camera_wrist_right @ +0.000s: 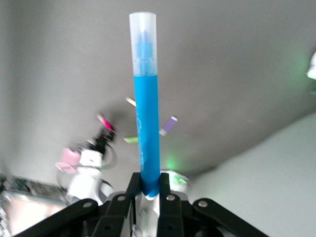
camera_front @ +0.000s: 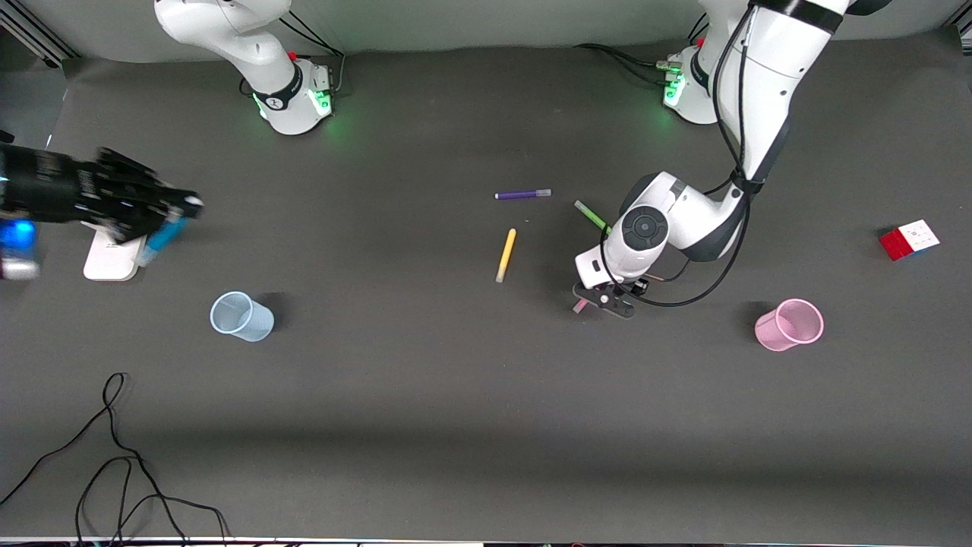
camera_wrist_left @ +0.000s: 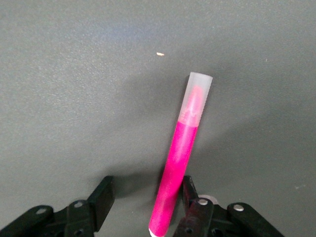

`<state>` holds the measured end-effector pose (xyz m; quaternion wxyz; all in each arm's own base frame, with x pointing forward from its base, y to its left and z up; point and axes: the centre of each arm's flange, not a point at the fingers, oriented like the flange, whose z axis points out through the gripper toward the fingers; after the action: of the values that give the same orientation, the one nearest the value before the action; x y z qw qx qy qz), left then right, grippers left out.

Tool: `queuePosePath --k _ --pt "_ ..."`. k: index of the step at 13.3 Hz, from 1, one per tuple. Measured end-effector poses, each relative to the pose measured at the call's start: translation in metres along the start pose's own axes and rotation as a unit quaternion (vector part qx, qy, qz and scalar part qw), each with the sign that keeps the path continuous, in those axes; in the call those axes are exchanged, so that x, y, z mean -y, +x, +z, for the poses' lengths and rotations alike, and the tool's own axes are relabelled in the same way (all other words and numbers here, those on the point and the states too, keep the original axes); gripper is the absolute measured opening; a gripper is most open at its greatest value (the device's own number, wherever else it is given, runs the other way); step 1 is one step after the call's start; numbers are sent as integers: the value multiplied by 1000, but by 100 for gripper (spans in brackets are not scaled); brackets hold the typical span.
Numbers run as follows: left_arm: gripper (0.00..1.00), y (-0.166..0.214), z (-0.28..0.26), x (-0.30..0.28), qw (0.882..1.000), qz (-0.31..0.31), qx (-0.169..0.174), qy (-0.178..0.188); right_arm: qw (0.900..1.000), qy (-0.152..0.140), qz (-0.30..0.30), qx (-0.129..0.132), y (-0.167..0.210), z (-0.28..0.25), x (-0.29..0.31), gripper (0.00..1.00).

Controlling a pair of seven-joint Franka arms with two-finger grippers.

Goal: Place pink and blue markers in matching cups
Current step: 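Carry the blue marker to the blue cup while the left gripper carries pink, then drop the blue marker into the blue cup while the left gripper lowers pink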

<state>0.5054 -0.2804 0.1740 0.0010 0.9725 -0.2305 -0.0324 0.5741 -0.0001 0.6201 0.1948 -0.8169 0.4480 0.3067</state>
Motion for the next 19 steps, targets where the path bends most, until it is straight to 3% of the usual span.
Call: queuePosePath --k 2,3,5,10,13,16,19 --pt "37 2 -3 2 1000 -12 -3 1 997 -11 -41 57 60 3 -42 19" --pt "36 2 -3 2 1000 -19 -3 1 995 -11 -58 82 89 14 -56 19" --pt "19 3 -4 3 1000 -28 -4 1 988 -23 -90 124 138 52 -66 19" --pt "19 11 -13 16 998 -55 -16 2 972 -57 -128 186 226 136 -59 19" --pt "19 22 -66 66 994 -106 -27 7 973 -50 -135 182 260 147 -69 19" --pt "19 16 -161 127 984 -176 -1 15 976 -50 -128 168 281 162 -67 19" --pt "19 -16 -227 215 971 -238 32 23 978 -50 -130 157 297 174 -65 19"
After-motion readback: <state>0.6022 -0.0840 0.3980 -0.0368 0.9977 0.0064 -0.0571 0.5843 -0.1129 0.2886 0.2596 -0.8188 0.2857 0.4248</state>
